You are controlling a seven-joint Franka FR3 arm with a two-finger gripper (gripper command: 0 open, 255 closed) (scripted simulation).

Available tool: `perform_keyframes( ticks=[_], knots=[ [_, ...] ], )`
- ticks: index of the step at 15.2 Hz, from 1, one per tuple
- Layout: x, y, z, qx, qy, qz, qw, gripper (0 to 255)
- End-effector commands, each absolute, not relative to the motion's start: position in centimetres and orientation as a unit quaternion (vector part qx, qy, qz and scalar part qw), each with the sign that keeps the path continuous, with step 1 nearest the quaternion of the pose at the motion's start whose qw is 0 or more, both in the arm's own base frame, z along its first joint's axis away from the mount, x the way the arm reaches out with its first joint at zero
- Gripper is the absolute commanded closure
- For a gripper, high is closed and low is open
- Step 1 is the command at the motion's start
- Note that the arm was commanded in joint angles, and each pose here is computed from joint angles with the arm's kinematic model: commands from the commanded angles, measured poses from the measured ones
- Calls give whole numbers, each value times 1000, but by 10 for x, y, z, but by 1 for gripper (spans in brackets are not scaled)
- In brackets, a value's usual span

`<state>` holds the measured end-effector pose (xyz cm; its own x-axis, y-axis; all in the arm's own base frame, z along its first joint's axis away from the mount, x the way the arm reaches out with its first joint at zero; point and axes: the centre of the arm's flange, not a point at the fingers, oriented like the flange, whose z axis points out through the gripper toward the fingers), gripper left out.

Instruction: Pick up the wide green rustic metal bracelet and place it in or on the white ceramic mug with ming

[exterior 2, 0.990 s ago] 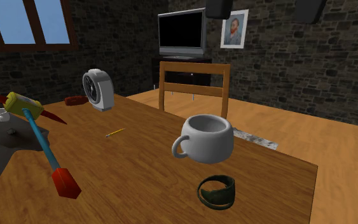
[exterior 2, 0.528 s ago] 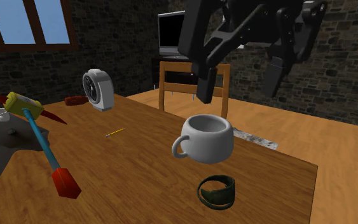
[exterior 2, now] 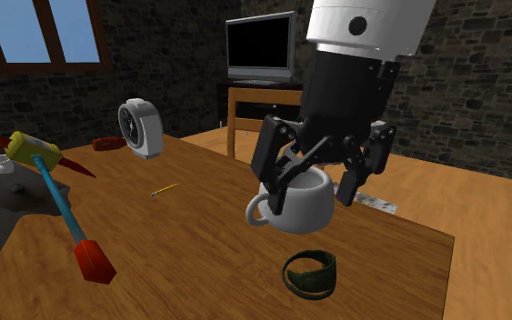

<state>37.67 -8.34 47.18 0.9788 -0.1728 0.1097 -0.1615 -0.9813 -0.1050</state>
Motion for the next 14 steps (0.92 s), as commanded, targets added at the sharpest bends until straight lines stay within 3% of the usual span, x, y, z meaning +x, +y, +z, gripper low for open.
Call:
perform_keyframes(
  ticks=[1, 8, 14],
  knots=[
    [386, -91, 448, -993, 88, -58, 55, 0],
    [421, -110, 362, -990, 101, -51, 80, 0],
    [426, -107, 333, -990, 102, -51, 81, 0]
  ],
)
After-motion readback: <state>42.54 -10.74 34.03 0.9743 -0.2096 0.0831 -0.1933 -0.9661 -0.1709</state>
